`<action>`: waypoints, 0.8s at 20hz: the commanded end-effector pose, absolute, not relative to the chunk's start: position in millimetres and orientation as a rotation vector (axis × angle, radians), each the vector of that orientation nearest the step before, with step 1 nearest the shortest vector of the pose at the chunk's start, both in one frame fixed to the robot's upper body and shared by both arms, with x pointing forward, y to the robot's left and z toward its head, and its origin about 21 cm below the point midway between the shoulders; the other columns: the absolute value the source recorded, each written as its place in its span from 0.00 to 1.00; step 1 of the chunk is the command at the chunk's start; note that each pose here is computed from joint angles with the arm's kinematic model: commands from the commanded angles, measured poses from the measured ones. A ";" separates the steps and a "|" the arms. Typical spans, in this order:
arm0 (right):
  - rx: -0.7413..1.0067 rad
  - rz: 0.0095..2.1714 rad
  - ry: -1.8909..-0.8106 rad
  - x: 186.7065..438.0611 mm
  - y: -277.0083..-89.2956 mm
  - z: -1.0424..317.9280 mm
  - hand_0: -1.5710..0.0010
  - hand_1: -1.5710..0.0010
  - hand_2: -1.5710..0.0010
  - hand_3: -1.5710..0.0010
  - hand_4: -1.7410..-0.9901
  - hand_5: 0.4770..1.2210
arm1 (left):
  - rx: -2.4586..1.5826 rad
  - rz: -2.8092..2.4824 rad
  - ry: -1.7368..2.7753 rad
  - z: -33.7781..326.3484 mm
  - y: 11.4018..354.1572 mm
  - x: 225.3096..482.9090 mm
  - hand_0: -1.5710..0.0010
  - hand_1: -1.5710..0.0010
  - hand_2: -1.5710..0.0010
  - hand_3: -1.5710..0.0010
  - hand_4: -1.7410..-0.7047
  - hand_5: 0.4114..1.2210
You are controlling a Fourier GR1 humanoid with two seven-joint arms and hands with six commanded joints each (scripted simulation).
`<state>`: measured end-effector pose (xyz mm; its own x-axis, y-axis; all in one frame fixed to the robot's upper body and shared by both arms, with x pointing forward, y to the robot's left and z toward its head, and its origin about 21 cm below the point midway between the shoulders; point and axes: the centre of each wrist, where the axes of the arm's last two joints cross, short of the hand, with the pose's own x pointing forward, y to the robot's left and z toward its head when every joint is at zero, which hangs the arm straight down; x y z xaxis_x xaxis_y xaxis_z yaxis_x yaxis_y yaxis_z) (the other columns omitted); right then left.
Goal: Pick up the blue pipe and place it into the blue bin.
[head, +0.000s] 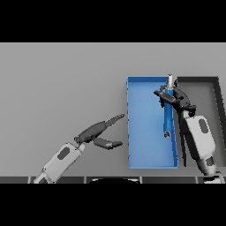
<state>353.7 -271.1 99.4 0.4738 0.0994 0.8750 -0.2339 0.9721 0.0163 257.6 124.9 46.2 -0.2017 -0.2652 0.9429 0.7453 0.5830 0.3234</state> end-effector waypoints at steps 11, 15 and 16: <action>0.073 0.413 -0.831 349.2 -259.5 81.4 0.84 0.85 0.86 0.91 0.72 0.71 | -0.426 -0.961 -1.521 51.2 119.8 256.6 1.00 1.00 1.00 1.00 0.88 0.08; 0.040 0.497 -0.806 342.9 -258.8 80.5 0.92 0.94 0.94 0.96 0.74 0.54 | -0.427 -0.959 -1.532 51.0 123.8 255.0 1.00 1.00 1.00 1.00 0.88 0.07; 0.033 0.490 -0.810 343.9 -260.0 79.4 0.94 0.95 0.95 0.97 0.74 0.52 | -0.429 -0.952 -1.530 49.7 123.4 253.3 1.00 1.00 1.00 1.00 0.88 0.07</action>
<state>343.9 -260.1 79.4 0.5844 0.4071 0.7020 -0.4318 0.8884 -0.1558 253.2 123.3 49.6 -0.2096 -0.2493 0.9455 0.7383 0.5936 0.3203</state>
